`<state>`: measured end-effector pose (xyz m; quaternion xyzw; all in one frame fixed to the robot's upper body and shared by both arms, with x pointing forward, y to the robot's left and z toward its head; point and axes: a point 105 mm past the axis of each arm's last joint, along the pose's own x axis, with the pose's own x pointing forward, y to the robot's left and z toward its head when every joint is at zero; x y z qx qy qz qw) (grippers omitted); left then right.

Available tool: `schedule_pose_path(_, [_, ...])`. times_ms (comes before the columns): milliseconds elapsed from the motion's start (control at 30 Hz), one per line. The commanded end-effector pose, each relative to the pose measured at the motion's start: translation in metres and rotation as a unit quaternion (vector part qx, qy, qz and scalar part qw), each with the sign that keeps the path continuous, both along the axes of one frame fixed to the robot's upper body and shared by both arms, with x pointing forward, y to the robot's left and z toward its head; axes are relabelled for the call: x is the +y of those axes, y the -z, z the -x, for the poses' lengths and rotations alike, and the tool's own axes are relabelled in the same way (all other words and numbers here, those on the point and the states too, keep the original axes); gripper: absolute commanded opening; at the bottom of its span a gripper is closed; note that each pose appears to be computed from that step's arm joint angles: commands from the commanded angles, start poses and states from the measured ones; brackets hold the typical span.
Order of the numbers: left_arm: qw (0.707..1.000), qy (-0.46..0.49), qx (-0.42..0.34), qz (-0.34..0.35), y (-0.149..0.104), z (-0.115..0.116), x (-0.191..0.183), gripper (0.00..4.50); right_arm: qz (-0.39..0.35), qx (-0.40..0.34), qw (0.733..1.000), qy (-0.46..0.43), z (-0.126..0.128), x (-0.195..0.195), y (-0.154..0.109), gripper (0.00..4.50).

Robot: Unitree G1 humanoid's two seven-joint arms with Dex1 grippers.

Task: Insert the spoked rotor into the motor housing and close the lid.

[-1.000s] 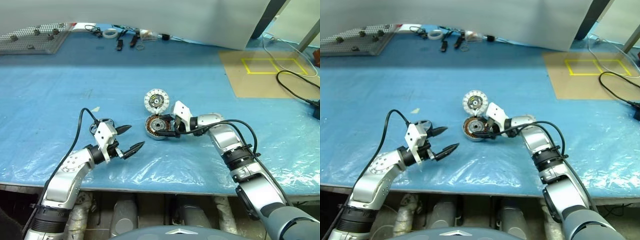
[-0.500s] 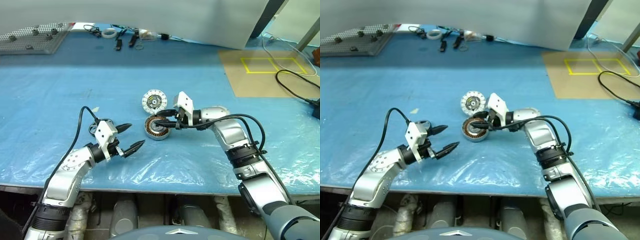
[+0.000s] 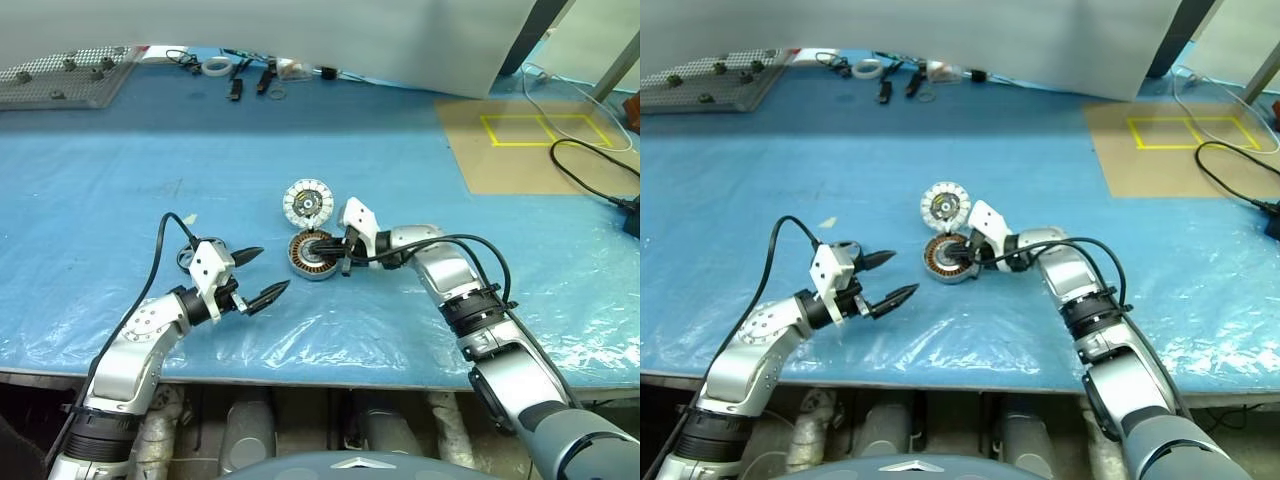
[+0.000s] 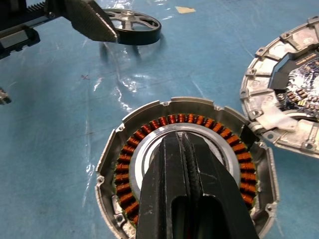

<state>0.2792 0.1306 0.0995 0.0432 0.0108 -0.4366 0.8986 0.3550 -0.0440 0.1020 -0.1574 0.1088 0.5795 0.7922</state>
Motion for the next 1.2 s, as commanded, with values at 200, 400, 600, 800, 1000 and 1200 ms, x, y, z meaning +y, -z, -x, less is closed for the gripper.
schedule_pose_path(200, [1.0,0.001,-0.019,0.003,-0.009,-0.001,0.0,4.5,0.042,-0.021,0.999,-0.007,0.001,-0.005,0.012,0.02])
schedule_pose_path(400, [1.0,0.0,-0.02,0.002,-0.009,-0.002,0.001,4.5,0.052,0.013,0.998,0.019,-0.001,-0.013,0.028,0.02])
schedule_pose_path(600, [1.0,0.0,-0.019,0.001,-0.009,-0.002,0.001,4.5,0.046,0.107,0.992,0.054,-0.002,-0.018,0.037,0.02])
schedule_pose_path(800, [1.0,0.0,-0.02,0.002,-0.01,-0.004,0.0,4.5,0.066,0.154,0.985,0.043,0.011,-0.015,0.043,0.02])
schedule_pose_path(1000, [1.0,-0.002,-0.023,0.002,-0.01,-0.006,0.001,4.5,0.049,0.18,0.979,0.08,0.005,-0.018,0.04,0.02])
schedule_pose_path(1200, [1.0,-0.003,-0.024,0.005,-0.011,-0.007,0.0,4.5,0.106,0.188,0.967,0.132,-0.004,-0.037,0.059,0.02])
